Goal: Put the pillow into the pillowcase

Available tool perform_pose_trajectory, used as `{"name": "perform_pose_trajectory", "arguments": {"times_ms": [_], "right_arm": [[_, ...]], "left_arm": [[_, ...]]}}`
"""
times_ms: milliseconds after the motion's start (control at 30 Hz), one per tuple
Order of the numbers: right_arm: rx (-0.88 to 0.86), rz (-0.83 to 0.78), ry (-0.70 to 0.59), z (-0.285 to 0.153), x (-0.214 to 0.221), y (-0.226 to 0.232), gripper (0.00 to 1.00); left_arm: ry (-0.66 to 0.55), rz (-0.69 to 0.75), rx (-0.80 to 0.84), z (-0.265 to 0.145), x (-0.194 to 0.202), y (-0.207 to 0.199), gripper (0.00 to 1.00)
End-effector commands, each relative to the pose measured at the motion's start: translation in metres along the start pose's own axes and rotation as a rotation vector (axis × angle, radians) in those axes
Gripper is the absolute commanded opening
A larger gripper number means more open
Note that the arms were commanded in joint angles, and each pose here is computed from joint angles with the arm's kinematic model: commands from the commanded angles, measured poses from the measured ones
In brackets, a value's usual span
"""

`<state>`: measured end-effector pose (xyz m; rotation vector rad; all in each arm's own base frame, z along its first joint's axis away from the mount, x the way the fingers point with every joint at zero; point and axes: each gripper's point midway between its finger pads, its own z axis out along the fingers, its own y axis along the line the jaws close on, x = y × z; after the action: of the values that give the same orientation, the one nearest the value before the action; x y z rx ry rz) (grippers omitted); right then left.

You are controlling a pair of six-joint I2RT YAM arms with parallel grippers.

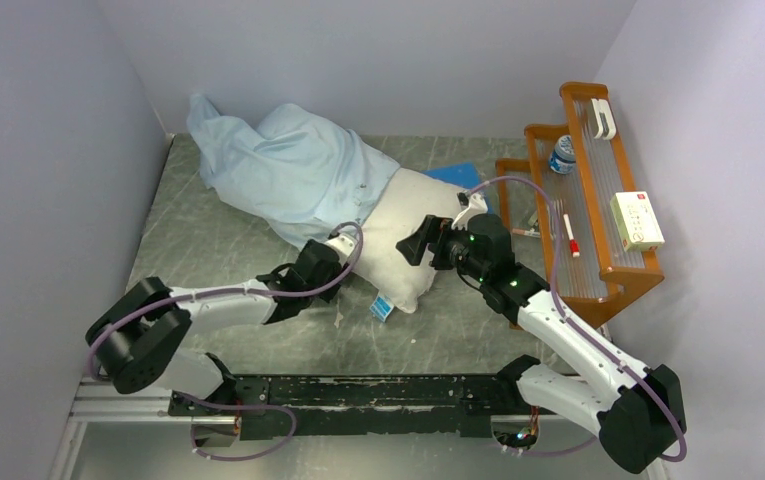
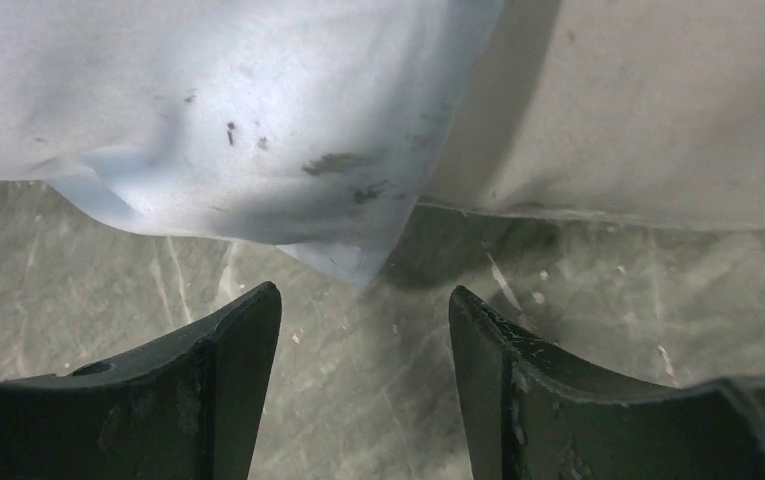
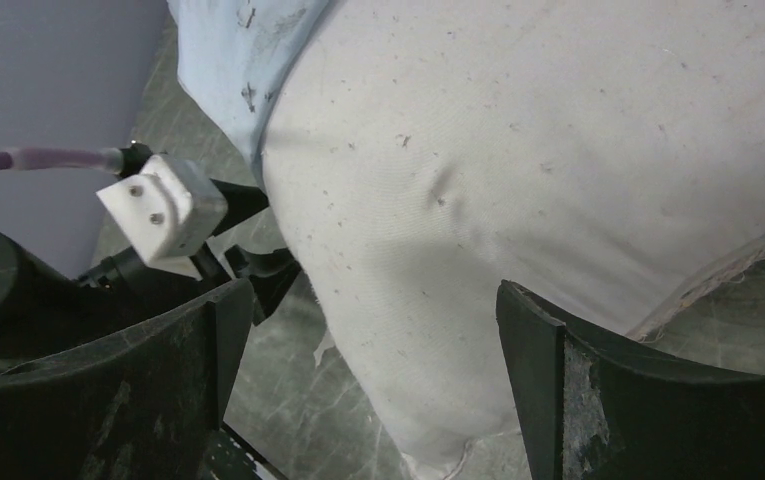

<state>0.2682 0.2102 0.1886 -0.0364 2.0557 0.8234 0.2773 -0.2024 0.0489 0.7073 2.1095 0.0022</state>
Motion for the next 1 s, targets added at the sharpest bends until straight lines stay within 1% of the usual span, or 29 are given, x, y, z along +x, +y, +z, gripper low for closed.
{"name": "perform_pose_trajectory", "arguments": {"times_ms": [0, 167, 233, 267, 300, 333, 367, 467, 500, 567, 600, 733, 833, 900, 967], "right_arm": [[-0.006, 0.004, -0.018, -0.001, -0.003, 0.0, 0.96], [-0.005, 0.004, -0.025, -0.003, -0.005, -0.001, 0.96], [-0.001, 0.006, -0.027, -0.003, -0.005, -0.002, 0.96], [-0.001, 0.007, -0.029, -0.003, -0.006, -0.002, 0.96], [0.001, 0.009, -0.026, -0.003, -0.005, -0.003, 0.96], [0.002, 0.014, -0.022, -0.003, -0.003, -0.004, 0.96], [0.003, 0.02, -0.015, -0.003, 0.0, -0.005, 0.96], [-0.002, 0.063, -0.032, -0.012, -0.001, -0.006, 0.94], [-0.012, 0.075, -0.058, -0.019, -0.004, -0.003, 0.94], [-0.009, 0.098, -0.108, -0.03, -0.01, -0.003, 0.94], [0.005, 0.106, -0.108, -0.032, -0.008, -0.006, 0.94], [0.085, 0.141, -0.031, -0.027, 0.02, -0.028, 0.93], [0.149, 0.237, 0.002, -0.024, 0.042, -0.047, 0.97], [0.177, 0.321, -0.007, -0.023, 0.054, -0.057, 0.99], [0.165, 0.4, -0.019, -0.021, 0.062, -0.059, 1.0]], "left_arm": [[-0.076, 0.011, -0.154, 0.005, -0.031, 0.018, 0.67], [-0.046, 0.039, -0.249, 0.013, -0.029, 0.024, 0.66], [-0.042, 0.053, -0.274, 0.017, -0.031, 0.026, 0.64], [-0.041, 0.059, -0.281, 0.019, -0.032, 0.025, 0.61], [-0.037, 0.066, -0.29, 0.02, -0.032, 0.026, 0.57], [-0.033, 0.071, -0.298, 0.023, -0.033, 0.026, 0.5], [-0.03, 0.074, -0.308, 0.024, -0.033, 0.026, 0.42], [-0.042, 0.085, -0.313, 0.024, -0.036, 0.024, 0.08], [-0.052, 0.086, -0.314, 0.021, -0.037, 0.024, 0.05], [-0.094, 0.087, -0.321, 0.01, -0.045, 0.021, 0.05], [-0.12, 0.088, -0.327, 0.002, -0.049, 0.02, 0.05], [-0.204, 0.082, -0.323, -0.024, -0.064, 0.016, 0.05], [-0.233, 0.064, -0.297, -0.033, -0.068, 0.013, 0.05], [-0.24, 0.068, -0.29, -0.035, -0.069, 0.011, 0.05], [-0.238, 0.085, -0.282, -0.035, -0.068, 0.008, 0.05]]}}
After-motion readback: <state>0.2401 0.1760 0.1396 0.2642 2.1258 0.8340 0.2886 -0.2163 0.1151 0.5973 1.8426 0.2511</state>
